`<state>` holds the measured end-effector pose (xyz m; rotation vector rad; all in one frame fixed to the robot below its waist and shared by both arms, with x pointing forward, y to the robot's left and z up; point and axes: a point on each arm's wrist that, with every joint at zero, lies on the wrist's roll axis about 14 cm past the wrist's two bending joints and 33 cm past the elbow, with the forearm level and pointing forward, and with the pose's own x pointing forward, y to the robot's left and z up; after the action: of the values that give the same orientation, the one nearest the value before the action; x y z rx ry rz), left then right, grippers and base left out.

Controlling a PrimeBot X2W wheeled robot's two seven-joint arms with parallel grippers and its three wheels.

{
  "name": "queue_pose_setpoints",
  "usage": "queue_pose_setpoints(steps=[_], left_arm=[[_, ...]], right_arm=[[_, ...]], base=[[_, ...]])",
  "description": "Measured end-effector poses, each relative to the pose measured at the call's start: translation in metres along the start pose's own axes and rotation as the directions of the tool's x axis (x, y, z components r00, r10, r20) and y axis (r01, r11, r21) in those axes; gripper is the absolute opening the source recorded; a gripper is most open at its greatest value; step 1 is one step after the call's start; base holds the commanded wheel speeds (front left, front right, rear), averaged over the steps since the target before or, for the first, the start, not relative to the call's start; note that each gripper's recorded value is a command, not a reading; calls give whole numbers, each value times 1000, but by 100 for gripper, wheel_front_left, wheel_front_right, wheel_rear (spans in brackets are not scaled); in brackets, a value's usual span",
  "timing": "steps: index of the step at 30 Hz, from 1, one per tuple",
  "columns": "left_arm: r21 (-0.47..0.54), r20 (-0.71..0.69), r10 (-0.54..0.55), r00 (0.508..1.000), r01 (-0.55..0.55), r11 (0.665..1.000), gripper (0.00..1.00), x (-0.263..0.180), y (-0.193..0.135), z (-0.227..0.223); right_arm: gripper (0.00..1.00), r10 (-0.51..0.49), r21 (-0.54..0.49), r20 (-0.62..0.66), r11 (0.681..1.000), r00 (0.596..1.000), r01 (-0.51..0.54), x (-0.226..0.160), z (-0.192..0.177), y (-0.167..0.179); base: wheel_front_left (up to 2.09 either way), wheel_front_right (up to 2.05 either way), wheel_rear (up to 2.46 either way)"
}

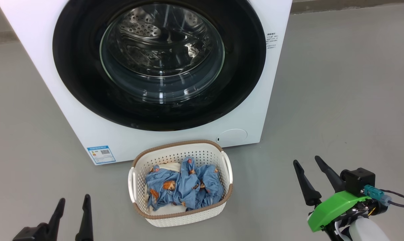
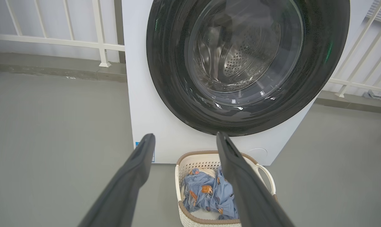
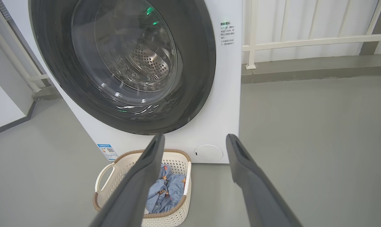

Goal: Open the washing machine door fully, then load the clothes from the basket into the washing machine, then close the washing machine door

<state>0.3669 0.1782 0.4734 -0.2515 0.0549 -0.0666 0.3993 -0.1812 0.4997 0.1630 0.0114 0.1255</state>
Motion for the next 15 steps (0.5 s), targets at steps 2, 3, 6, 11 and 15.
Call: queue_pose_setpoints(steps=[2,3,6,11,15], left_arm=[[19,3,-8,1000,8,1000,100,0,-1,0],[33,3,-8,1000,8,999,100,0,0,0],[67,7,-7,1000,6,998,100,0,2,1],[116,16,-3,1000,2,993,100,-1,4,2],[152,20,1,1000,-4,988,100,-2,6,3]], right_arm=[[100,7,-27,5,1000,1000,-7,1,1,1],[100,11,-41,8,999,1000,-11,2,3,1],[100,22,-79,25,997,999,-20,5,8,2],[100,24,-127,35,992,999,-19,5,11,0],[100,20,-163,35,986,999,-14,5,11,-3]], base=[[0,0,0],[0,0,0],[0,0,0],[0,0,0],[0,0,0]])
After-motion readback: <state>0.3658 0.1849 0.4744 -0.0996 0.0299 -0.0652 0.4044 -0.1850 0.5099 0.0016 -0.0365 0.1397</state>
